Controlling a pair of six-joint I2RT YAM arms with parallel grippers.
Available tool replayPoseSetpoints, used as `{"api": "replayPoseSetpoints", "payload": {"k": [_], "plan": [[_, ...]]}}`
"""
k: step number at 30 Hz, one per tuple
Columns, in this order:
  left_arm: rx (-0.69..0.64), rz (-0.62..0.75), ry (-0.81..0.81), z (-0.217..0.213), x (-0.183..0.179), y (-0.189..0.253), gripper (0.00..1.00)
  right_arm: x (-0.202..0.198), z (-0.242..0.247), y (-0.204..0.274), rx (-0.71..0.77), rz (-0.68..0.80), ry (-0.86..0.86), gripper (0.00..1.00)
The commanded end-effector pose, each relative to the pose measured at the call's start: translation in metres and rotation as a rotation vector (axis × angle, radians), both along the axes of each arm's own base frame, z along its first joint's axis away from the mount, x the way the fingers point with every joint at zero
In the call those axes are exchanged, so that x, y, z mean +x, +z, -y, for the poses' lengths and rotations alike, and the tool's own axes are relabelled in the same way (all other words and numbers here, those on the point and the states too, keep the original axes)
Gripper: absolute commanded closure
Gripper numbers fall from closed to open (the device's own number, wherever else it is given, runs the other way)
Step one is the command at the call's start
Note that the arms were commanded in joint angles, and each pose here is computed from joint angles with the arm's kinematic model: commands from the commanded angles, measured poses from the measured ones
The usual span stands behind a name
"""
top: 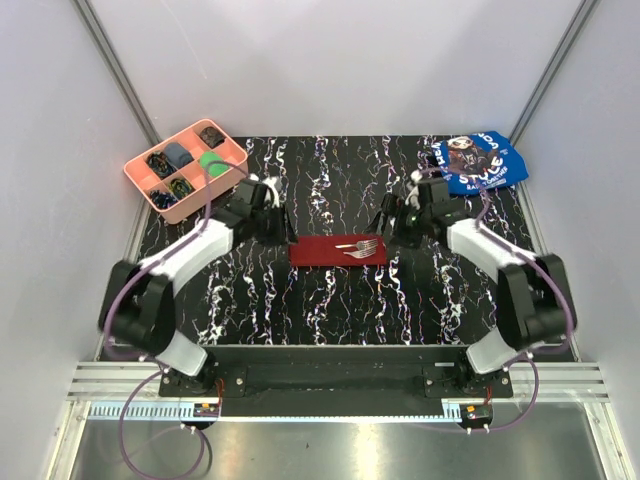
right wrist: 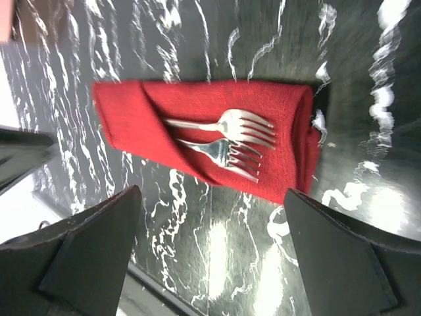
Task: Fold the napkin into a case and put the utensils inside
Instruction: Reset both arms
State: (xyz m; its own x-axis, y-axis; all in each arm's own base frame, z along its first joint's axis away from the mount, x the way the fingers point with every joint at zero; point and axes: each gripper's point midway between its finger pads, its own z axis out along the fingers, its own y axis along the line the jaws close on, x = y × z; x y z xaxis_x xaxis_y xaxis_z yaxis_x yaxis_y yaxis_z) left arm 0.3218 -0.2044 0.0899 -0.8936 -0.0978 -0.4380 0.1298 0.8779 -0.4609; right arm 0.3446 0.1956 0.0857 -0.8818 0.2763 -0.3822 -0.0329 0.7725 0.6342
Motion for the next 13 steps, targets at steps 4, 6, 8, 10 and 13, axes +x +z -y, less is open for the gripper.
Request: {"api": "replayPoseSetpoints", "payload": {"k": [4,6,8,10,13], "plan": [[-0.006,0.355,-0.039,0.006,-0.020,0.102,0.37,-0.023,0.046,0.070,-0.231,0.150,-0.030,0.00],[-0.026,0.426,-0.070,0.017,-0.039,0.122,0.33,-0.035,0.049,0.073,-0.222,0.177,-0.024,0.00],[-0.050,0.448,-0.096,0.028,-0.056,0.127,0.30,-0.043,0.045,0.077,-0.184,0.200,-0.010,0.00],[-0.092,0.488,-0.108,0.032,-0.069,0.137,0.28,-0.054,0.041,0.079,-0.139,0.230,0.007,0.00],[-0.157,0.532,-0.130,0.042,-0.088,0.151,0.24,-0.065,0.036,0.099,-0.068,0.290,0.007,0.00]]}}
